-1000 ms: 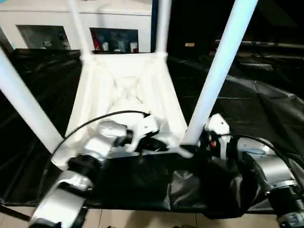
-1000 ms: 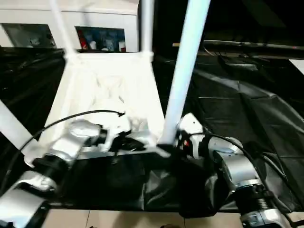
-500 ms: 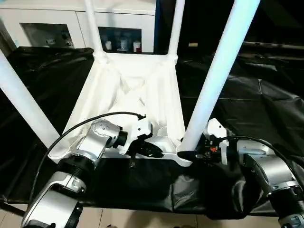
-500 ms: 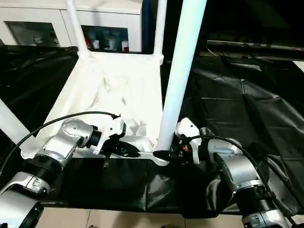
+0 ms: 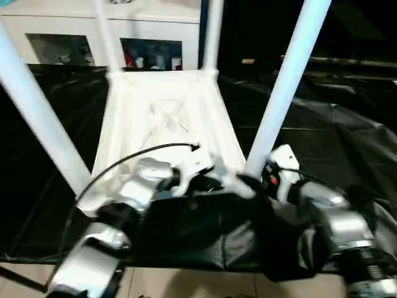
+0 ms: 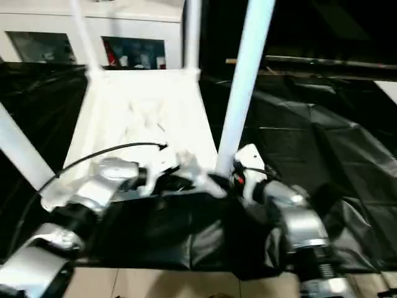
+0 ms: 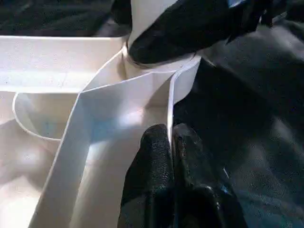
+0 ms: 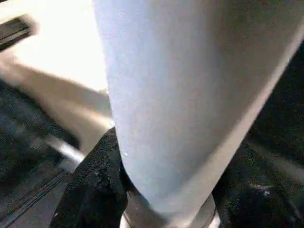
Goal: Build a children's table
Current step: Rotate leg to tighten
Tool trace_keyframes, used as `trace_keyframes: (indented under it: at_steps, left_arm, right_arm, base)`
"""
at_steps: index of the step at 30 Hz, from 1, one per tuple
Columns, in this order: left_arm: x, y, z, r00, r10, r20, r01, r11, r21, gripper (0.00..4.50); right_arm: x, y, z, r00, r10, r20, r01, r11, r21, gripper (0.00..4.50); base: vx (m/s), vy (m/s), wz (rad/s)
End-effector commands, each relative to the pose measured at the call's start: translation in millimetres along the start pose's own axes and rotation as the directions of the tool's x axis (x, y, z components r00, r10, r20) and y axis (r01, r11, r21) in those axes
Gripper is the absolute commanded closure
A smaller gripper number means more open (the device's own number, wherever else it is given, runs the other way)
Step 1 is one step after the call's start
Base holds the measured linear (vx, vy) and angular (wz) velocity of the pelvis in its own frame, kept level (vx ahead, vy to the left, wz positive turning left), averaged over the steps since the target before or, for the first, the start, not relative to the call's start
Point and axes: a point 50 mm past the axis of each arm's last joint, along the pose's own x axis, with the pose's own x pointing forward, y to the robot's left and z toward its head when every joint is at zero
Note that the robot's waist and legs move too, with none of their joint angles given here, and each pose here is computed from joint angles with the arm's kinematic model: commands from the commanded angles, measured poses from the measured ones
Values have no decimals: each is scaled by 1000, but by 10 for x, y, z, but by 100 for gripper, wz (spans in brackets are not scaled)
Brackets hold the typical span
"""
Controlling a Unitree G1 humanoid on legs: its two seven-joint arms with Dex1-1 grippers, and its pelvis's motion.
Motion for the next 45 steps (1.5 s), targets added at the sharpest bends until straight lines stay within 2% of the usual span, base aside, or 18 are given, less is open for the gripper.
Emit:
trace_keyframes:
  at_steps: [1,3,9,10,12,15,19,21,23,25,27,28,32,34,38,45]
  left_arm:
    - [255,-155,5,1000,28,-3,-28,998,-48,450]
    - [379,-226,57,998,55,-1,-55,997,-44,450]
    - [484,-338,115,1000,8,4,-8,1000,-3,450]
    - [481,-344,111,1000,-3,2,3,1000,2,450]
    - [457,-346,90,1000,-25,-8,26,1000,13,450]
    - [415,-327,55,999,-44,-19,44,999,13,450]
    - [323,-284,10,995,-90,-31,90,996,21,450]
    - [251,-254,-10,991,-130,-34,131,991,34,450]
    - [170,-241,-40,981,-188,-50,191,981,44,450]
    - [143,-239,-51,976,-209,-56,211,976,47,450]
    - [-8,-213,-99,954,-291,-71,296,953,70,450]
    - [-45,-208,-110,947,-312,-75,317,946,73,450]
    - [-153,-199,-155,924,-368,-100,375,925,65,450]
    - [-245,-190,-194,907,-404,-122,413,909,62,450]
    - [-284,-186,-206,905,-408,-122,419,905,77,450]
    - [-316,-177,-207,907,-402,-122,414,905,97,450]
  right_arm:
    - [166,204,-231,994,-64,-88,71,994,80,252]
    - [254,217,-234,978,-189,-88,197,976,91,252]
    - [322,304,-167,980,-190,-50,193,979,65,252]
    - [316,303,-159,982,-186,-41,189,979,75,218]
    - [294,289,-126,987,-163,-13,163,981,109,181]
    - [250,270,-56,998,-60,15,60,997,53,156]
    - [74,225,31,989,149,23,-148,988,-41,156]
    - [-71,148,33,971,238,-11,-238,965,-113,156]
    - [-214,46,28,954,295,-54,-300,944,-136,156]
    - [-260,13,29,948,311,-67,-318,938,-138,156]
    - [-512,-103,45,900,413,-139,-432,888,-159,156]
    - [-572,-129,47,885,437,-161,-460,874,-156,156]
    - [-722,-215,35,850,473,-233,-511,847,-145,156]
    - [-833,-334,28,841,458,-289,-510,848,-143,156]
    - [-880,-430,38,855,430,-290,-483,864,-143,156]
    - [-954,-489,40,851,437,-290,-487,864,-127,156]
  base:
    - [0,0,0]
    - [0,0,0]
    - [0,0,0]
    - [0,0,0]
    - [0,0,0]
    - [0,0,0]
    - [0,0,0]
    - [0,0,0]
    - [0,0,0]
    - [0,0,0]
    - [0,0,0]
    - [0,0,0]
    - [0,0,0]
    - [0,0,0]
    - [0,0,0]
    - [0,0,0]
